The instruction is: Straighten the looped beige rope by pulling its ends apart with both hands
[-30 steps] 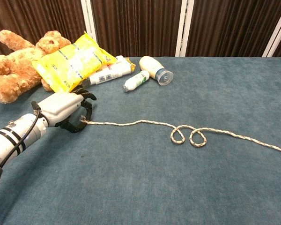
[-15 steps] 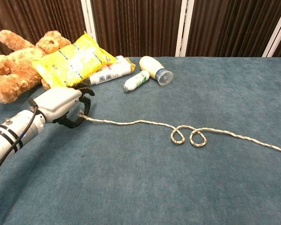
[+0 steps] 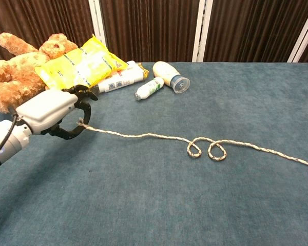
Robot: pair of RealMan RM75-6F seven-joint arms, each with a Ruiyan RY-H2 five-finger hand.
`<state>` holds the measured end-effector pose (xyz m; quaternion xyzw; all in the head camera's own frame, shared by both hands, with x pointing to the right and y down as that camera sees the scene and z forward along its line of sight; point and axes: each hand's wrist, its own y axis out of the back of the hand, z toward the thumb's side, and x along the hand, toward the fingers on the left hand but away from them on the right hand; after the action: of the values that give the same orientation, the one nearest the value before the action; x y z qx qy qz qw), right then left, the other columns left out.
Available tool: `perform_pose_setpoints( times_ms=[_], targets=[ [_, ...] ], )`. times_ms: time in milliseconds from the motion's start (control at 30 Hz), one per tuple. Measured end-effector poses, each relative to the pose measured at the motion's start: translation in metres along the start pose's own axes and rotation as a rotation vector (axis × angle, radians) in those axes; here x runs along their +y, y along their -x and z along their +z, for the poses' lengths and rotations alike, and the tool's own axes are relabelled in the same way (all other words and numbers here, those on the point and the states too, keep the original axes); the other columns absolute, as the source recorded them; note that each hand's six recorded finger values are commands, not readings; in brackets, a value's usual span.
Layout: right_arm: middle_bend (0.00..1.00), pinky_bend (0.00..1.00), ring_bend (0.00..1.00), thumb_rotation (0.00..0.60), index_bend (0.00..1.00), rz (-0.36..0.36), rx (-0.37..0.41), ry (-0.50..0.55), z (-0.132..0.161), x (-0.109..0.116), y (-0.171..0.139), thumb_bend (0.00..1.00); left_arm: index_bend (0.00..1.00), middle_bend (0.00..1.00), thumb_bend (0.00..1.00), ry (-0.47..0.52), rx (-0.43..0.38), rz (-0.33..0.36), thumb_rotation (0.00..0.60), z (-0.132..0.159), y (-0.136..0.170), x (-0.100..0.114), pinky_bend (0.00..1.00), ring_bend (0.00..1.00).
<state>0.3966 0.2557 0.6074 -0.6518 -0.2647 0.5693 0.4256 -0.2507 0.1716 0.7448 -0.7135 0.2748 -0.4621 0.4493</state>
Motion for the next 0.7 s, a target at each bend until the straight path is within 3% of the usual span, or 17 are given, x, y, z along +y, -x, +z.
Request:
perform_pose_setpoints(
  times_ms=[233, 333, 700],
  targets=[
    [0.0, 0.0, 0.0, 0.6, 0.45, -0.026, 0.034, -0.026, 0.025, 0.0, 0.028, 0.3, 0.68, 0.16, 0.51, -0.005, -0.003, 0.006, 0.6, -0.005, 0.013, 0.006, 0.19, 0.02],
    [0.0, 0.0, 0.0, 0.6, 0.47, -0.015, 0.031, -0.055, 0.032, -0.004, 0.039, 0.31, 0.68, 0.16, 0.51, -0.002, 0.011, 0.008, 0.6, -0.014, 0.017, 0.011, 0.19, 0.02],
    [0.0, 0.0, 0.0, 0.6, 0.54, 0.095, -0.079, -0.144, 0.033, -0.04, 0.082, 0.34, 0.68, 0.16, 0.5, 0.01, 0.025, -0.001, 0.6, -0.028, 0.023, 0.016, 0.19, 0.02]
  ],
)
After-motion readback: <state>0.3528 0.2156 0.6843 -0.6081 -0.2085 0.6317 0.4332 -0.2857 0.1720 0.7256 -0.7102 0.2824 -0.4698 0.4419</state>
